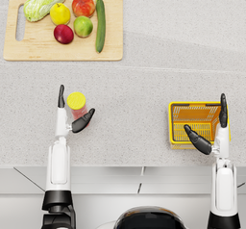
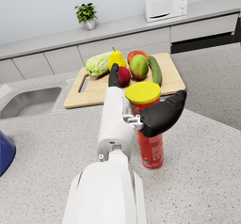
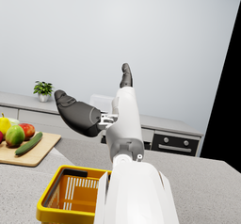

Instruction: Pick up the red potato chip and place it into the yellow basket

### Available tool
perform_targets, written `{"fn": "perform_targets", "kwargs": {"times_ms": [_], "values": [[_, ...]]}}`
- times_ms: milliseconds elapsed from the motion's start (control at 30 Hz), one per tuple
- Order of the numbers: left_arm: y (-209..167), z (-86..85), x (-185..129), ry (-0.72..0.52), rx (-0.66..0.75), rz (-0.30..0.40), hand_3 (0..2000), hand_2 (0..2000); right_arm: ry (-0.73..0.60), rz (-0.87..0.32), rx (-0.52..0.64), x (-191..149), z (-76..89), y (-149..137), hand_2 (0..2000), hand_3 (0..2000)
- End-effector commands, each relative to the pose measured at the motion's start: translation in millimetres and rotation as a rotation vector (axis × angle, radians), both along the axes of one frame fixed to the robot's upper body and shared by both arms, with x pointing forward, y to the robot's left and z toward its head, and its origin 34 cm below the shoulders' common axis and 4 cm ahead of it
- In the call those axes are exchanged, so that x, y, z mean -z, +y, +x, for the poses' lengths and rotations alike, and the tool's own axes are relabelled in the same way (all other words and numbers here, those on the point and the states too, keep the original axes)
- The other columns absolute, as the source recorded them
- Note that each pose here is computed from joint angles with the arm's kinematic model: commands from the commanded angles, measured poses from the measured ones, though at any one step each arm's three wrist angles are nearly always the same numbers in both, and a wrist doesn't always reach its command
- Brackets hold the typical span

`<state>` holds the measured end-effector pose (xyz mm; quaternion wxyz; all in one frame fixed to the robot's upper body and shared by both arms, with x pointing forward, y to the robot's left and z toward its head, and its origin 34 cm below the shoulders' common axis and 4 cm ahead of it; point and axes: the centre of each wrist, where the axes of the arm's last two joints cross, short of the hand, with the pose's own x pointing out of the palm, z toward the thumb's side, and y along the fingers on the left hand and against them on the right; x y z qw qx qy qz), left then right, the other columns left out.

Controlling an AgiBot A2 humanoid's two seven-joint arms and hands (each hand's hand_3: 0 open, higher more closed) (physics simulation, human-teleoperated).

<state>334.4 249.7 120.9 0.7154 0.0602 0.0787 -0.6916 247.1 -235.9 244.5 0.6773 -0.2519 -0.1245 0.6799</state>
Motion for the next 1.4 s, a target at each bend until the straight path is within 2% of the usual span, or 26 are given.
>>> {"fn": "perform_targets", "kwargs": {"times_ms": [33, 133, 200, 267, 300, 333, 467, 533, 600, 700, 767, 833, 967, 1000, 1167, 1267, 1333, 1367, 1400], "values": [[2.9, 17.4, 27.0, 0.145, -0.033, -0.016, 0, 0, -0.002, -0.005, -0.018, 0.2, -2.5, 4.9, 0, 0], [2.7, 25.5, 42.7, 0.239, -0.053, -0.029, 0, 0, -0.001, 0.002, -0.005, 1.1, -4.4, 1.9, 0, 0], [1.6, 25.4, 44.7, 0.247, -0.053, -0.033, 0, 0, 0.002, 0.003, -0.012, 2.1, -5.5, 4.0, 0, 0], [-1.5, 32.3, 41.6, 0.255, -0.053, -0.040, 0, 0, 0.021, 0.002, -0.023, 7.2, -5.7, 7.0, 0, 0], [-2.5, 35.2, 41.6, 0.266, -0.055, -0.044, 327, 1361, 0.025, 0.003, -0.026, 8.3, -5.8, 8.1, 0, 0], [-4.5, 36.1, 41.5, 0.270, -0.042, -0.046, 653, 2000, 0.032, 0.004, -0.026, 10.3, -6.9, 8.1, 0, 0], [-8.5, 29.9, 30.7, 0.192, -0.016, -0.044, 1960, 2000, 0.051, 0.006, -0.040, 15.4, -7.2, 12.2, 0, 0], [-10.5, 27.6, 15.8, 0.113, -0.011, -0.052, 2000, 2000, 0.060, 0.005, -0.062, 17.4, -5.4, 18.3, 0, 0], [-19.5, 20.8, -12.1, -0.014, 0.040, -0.044, 2000, 2000, 0.073, 0.001, -0.113, 20.5, -2.9, 32.4, 0, 0], [-44.3, 6.5, -63.1, -0.220, 0.148, -0.016, 2000, 2000, 0.101, -0.001, -0.218, 26.6, 1.9, 63.8, 0, 0], [-61.3, -7.5, -94.3, -0.347, 0.225, -0.005, 2000, 2000, 0.181, -0.024, -0.298, 46.9, 2.5, 86.7, 0, 0], [-78.4, -21.0, -114.5, -0.435, 0.302, 0.004, 2000, 2000, 0.164, -0.015, -0.324, 41.8, 5.4, 96.9, 0, 0], [-114.7, -46.0, -134.7, -0.538, 0.454, 0.012, 2000, 2000, 0.159, -0.002, -0.399, 36.7, 13.8, 126.1, 0, 0], [-145.6, -68.7, -135.4, -0.566, 0.600, 0.027, 2000, 2000, 0.153, 0.037, -0.433, 28.3, 25.6, 147.6, 0, 0], [-164.7, -78.3, -133.4, -0.569, 0.678, 0.011, 2000, 2000, 0.148, 0.027, -0.453, 25.3, 28.5, 151.6, 0, 0], [-170.7, -85.5, -131.3, -0.564, 0.696, 0.009, 2000, 2000, 0.147, 0.001, -0.513, 24.2, 28.6, 151.6, 0, 0], [-170.5, -83.5, -129.2, -0.554, 0.686, 0.019, 2000, 2000, 0.130, -0.019, -0.551, 20.2, 26.7, 150.7, 0, 0], [-168.5, -82.4, -130.2, -0.559, 0.672, 0.018, 2000, 2000, 0.133, -0.021, -0.550, 20.2, 27.8, 148.7, 1361, 327], [-166.5, -82.4, -130.2, -0.561, 0.673, 0.023, 2000, 2000, 0.140, -0.070, -0.624, 21.2, 27.8, 147.6, 2000, 653]]}}
